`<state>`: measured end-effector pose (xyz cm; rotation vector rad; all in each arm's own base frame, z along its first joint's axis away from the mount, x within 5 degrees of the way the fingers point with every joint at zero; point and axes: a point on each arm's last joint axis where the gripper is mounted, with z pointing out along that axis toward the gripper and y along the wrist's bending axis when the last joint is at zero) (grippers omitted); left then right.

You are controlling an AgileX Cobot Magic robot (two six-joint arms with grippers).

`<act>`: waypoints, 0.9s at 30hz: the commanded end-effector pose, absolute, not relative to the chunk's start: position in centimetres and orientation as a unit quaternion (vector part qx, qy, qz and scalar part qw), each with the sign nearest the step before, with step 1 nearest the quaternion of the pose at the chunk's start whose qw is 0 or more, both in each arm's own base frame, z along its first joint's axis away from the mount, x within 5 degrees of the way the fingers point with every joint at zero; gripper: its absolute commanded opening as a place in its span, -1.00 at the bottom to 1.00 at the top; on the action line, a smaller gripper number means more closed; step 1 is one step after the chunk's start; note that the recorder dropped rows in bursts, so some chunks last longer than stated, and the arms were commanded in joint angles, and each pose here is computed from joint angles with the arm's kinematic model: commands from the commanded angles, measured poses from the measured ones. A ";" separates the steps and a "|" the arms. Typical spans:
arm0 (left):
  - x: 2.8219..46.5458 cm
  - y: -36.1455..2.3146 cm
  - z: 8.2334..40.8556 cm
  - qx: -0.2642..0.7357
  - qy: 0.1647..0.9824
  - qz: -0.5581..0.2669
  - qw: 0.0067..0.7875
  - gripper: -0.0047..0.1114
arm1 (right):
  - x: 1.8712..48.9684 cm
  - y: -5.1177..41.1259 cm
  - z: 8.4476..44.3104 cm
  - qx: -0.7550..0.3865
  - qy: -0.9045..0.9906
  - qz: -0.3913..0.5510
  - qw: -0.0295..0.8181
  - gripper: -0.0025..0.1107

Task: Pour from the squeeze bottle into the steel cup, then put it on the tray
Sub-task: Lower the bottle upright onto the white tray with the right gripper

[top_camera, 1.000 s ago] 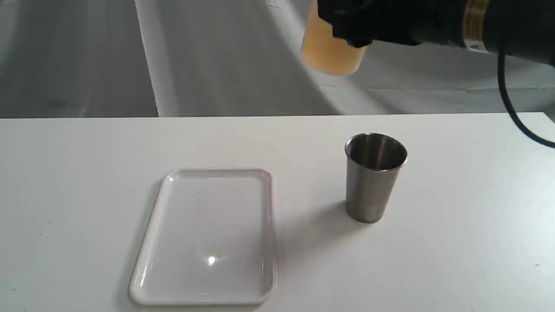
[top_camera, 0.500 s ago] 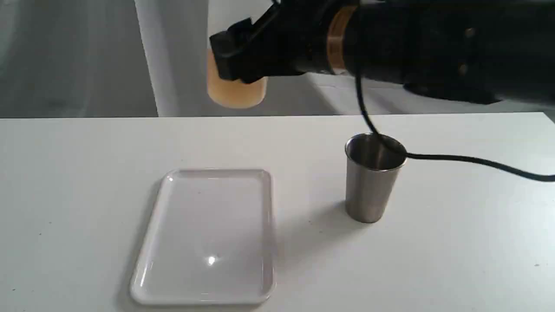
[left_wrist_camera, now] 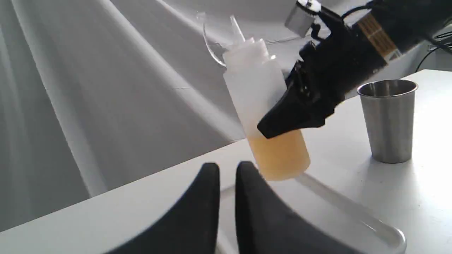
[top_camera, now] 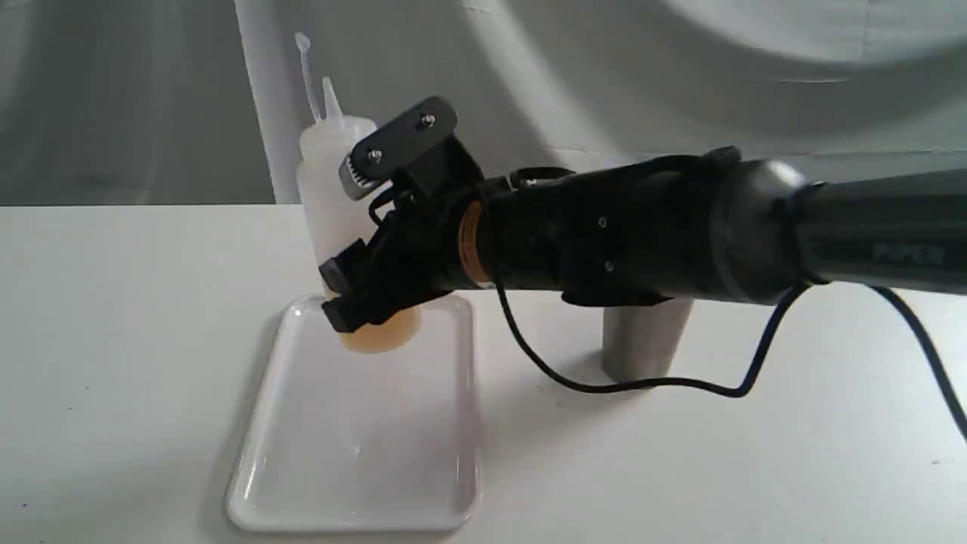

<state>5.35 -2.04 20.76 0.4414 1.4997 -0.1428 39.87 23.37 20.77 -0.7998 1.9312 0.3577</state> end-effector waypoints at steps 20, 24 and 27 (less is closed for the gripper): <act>5.4 -2.1 20.6 0.197 0.676 -0.066 0.707 -0.78 | 40.1 25.8 16.3 -0.427 0.716 0.204 0.514 -0.43; 5.4 -2.1 20.6 0.197 0.676 -0.066 0.707 -0.78 | 40.2 25.9 15.4 -0.433 0.715 0.204 0.510 -0.43; 5.4 -2.1 20.6 0.197 0.676 -0.066 0.707 -0.78 | 40.2 26.1 15.0 -0.439 0.709 0.206 0.512 -0.43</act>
